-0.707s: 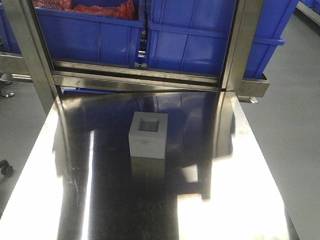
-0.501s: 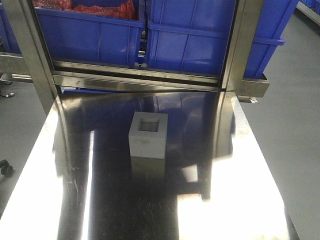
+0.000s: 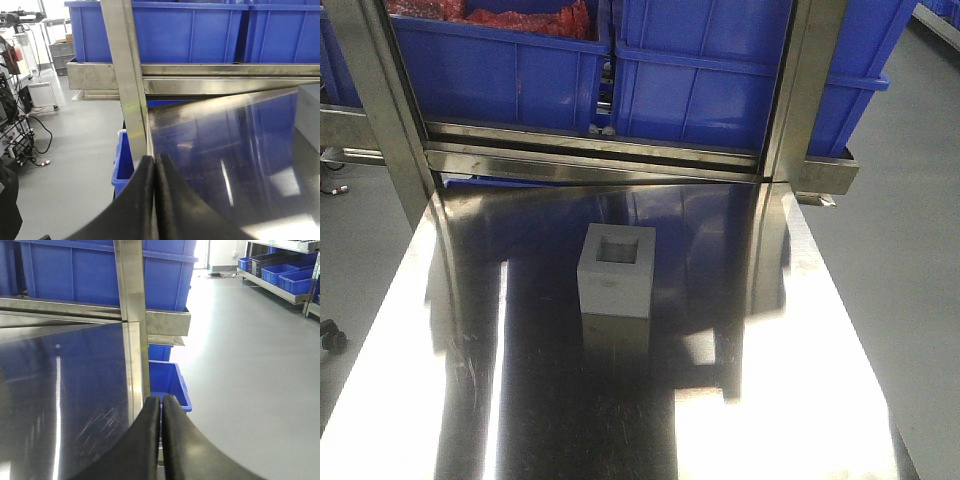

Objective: Sort gray base to blue bin

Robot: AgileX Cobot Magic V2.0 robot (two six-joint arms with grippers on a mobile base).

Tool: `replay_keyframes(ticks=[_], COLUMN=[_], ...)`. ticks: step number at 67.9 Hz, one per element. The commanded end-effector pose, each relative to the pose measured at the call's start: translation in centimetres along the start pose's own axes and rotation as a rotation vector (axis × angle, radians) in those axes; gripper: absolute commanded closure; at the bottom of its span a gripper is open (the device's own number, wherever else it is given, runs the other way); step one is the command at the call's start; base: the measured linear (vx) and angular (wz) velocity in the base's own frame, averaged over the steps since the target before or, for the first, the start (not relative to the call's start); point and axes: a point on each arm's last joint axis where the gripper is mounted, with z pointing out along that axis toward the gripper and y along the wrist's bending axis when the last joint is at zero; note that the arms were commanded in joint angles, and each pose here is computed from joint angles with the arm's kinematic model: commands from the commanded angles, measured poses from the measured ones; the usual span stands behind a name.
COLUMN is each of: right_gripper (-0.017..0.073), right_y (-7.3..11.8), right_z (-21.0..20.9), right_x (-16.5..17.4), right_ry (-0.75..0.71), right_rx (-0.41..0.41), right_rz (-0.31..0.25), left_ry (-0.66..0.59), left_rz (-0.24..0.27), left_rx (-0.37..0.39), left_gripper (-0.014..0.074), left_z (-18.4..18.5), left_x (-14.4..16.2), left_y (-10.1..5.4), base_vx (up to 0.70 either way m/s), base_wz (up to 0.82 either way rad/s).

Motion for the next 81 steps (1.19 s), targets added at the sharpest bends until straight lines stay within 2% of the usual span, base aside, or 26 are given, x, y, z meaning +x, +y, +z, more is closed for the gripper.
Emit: replay_keyframes(ticks=[1, 6, 13, 18, 24, 30, 36, 46, 54, 59, 66, 72, 81], right_gripper=[0.0564, 0.0564, 0.0564, 0.0564, 0.0564, 0.0564, 0.0564, 0.0564, 0.0564, 0.0564, 0.0564, 0.0564, 0.0564], right_y=[0.0, 0.0, 0.0, 0.0, 0.0, 0.0, 0.0, 0.0, 0.0, 0.0, 0.0, 0.0, 0.0], right_z=[0.1, 0.1, 0.1, 0.1, 0.1, 0.1, 0.1, 0.1, 0.1, 0.1, 0.1, 0.1, 0.1], right_x=[-0.5, -0.5, -0.5, -0.5, -0.5, -0.5, -0.5, -0.5, -0.5, -0.5, -0.5, -0.5, -0.5], right_ry=[-0.054, -0.054, -0.054, -0.054, -0.054, -0.054, -0.054, -0.054, -0.054, -0.054, -0.054, -0.054, -0.054], right_rx=[0.006, 0.006, 0.006, 0.006, 0.006, 0.006, 0.006, 0.006, 0.006, 0.006, 0.006, 0.006, 0.006], right_rz=[-0.019, -0.019, -0.019, -0.019, -0.019, -0.019, -0.019, -0.019, -0.019, -0.019, -0.019, -0.019, -0.019], left_ry=[-0.114, -0.144, -0.244, -0.308, -0.32, -0.242, -0.091, 0.154, 0.22, 0.224, 0.214, 0.193, 0.18], left_rz=[-0.011, -0.014, -0.054, -0.044, -0.023, -0.002, 0.0, -0.001, -0.012, -0.038, -0.058, -0.058, -0.067], left_rx=[-0.003, -0.004, -0.002, -0.004, -0.008, -0.012, -0.009, -0.002, 0.005, 0.015, 0.022, 0.021, 0.02], left_gripper=[0.06, 0.06, 0.06, 0.06, 0.06, 0.06, 0.06, 0.06, 0.0598, 0.0581, 0.0488, 0.0327, 0.0018], left_z=[-0.3, -0.3, -0.8, -1.6, -2.4, -2.3, -1.0, 2.0, 3.4, 3.6, 3.6, 3.7, 3.7], left_x=[-1.5, -1.8, -3.7, -6.2, -9.3, -12.1, -14.0, -14.9, -14.7, -14.7, -14.8, -15.0, -15.1], left_y=[0.1, 0.1, 0.1, 0.3, 0.4, 0.5, 0.7, 0.7, 0.7, 0.6, 0.5, 0.5, 0.5], base_vx=[0.0, 0.0, 0.0, 0.0, 0.0, 0.0, 0.0, 0.0, 0.0, 0.0, 0.0, 0.0, 0.0], base_wz=[0.0, 0.0, 0.0, 0.0, 0.0, 0.0, 0.0, 0.0, 0.0, 0.0, 0.0, 0.0, 0.0])
